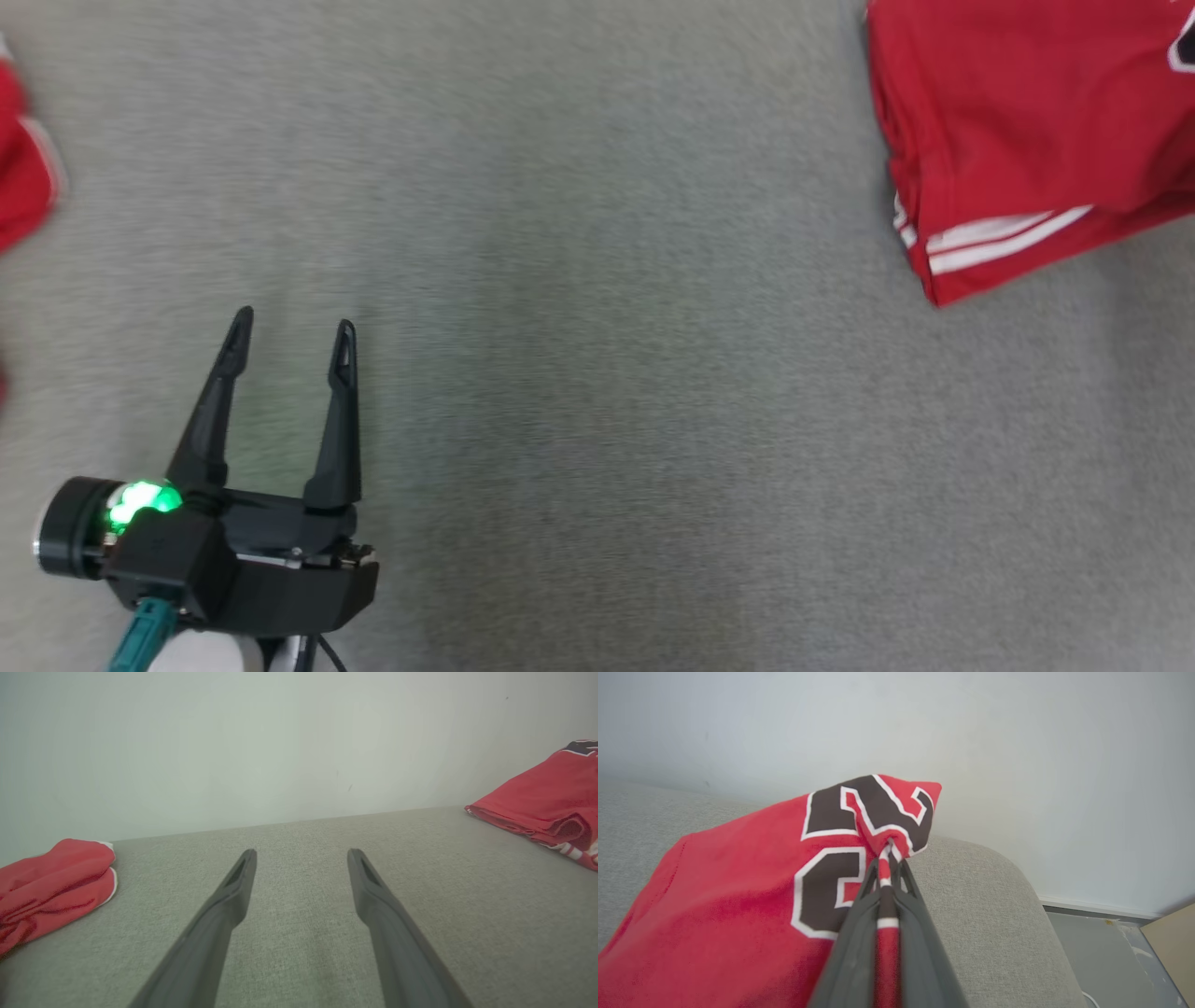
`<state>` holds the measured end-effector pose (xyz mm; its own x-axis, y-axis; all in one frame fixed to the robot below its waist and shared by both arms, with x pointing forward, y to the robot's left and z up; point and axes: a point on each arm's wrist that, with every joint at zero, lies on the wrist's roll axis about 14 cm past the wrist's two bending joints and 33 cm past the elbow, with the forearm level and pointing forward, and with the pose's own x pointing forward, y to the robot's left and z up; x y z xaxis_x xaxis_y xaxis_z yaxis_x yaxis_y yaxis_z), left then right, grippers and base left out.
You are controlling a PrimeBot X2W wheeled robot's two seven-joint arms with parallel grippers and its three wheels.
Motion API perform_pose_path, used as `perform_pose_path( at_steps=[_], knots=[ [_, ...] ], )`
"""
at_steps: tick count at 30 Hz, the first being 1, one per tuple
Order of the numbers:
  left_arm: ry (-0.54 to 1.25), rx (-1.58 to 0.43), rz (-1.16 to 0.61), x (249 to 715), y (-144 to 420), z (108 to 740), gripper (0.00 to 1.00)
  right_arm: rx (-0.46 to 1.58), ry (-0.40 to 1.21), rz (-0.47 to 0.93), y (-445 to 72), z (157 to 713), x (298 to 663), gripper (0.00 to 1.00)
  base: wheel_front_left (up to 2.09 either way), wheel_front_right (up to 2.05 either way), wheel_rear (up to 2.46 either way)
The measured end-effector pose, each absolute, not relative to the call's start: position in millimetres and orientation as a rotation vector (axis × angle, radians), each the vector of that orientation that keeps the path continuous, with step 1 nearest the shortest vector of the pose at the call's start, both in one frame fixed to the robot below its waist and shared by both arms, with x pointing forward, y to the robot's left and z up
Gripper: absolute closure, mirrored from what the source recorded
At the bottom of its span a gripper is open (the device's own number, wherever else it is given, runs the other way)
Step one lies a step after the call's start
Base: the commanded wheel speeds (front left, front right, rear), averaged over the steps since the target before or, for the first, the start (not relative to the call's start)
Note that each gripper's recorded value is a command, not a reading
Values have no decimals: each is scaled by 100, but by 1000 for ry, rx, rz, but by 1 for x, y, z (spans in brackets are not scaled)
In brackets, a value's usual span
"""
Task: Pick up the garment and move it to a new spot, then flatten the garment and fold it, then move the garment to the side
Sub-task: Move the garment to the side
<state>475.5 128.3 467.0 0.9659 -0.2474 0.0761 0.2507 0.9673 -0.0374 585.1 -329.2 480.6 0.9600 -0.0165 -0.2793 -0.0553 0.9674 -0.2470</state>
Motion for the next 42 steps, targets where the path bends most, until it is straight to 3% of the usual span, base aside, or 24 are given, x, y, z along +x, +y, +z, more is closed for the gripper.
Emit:
perform_pose_path(
  at_steps=[13,32,33,35,42],
  knots=[
    [-22,-66,-349,495,97,427,0,-439,378,-87,-405,488,571,100,0,0,0],
    [-6,-66,-328,496,105,417,0,-563,432,-109,-422,502,597,100,0,0,0],
    [-4,-66,-325,496,106,416,0,-563,438,-115,-424,501,597,87,0,0,0],
    [-1,-64,-319,496,108,415,0,-573,426,-115,-425,502,599,0,0,0,0],
    [4,-68,-307,495,109,416,0,-593,334,-99,-419,520,606,0,0,0,0]
  ],
)
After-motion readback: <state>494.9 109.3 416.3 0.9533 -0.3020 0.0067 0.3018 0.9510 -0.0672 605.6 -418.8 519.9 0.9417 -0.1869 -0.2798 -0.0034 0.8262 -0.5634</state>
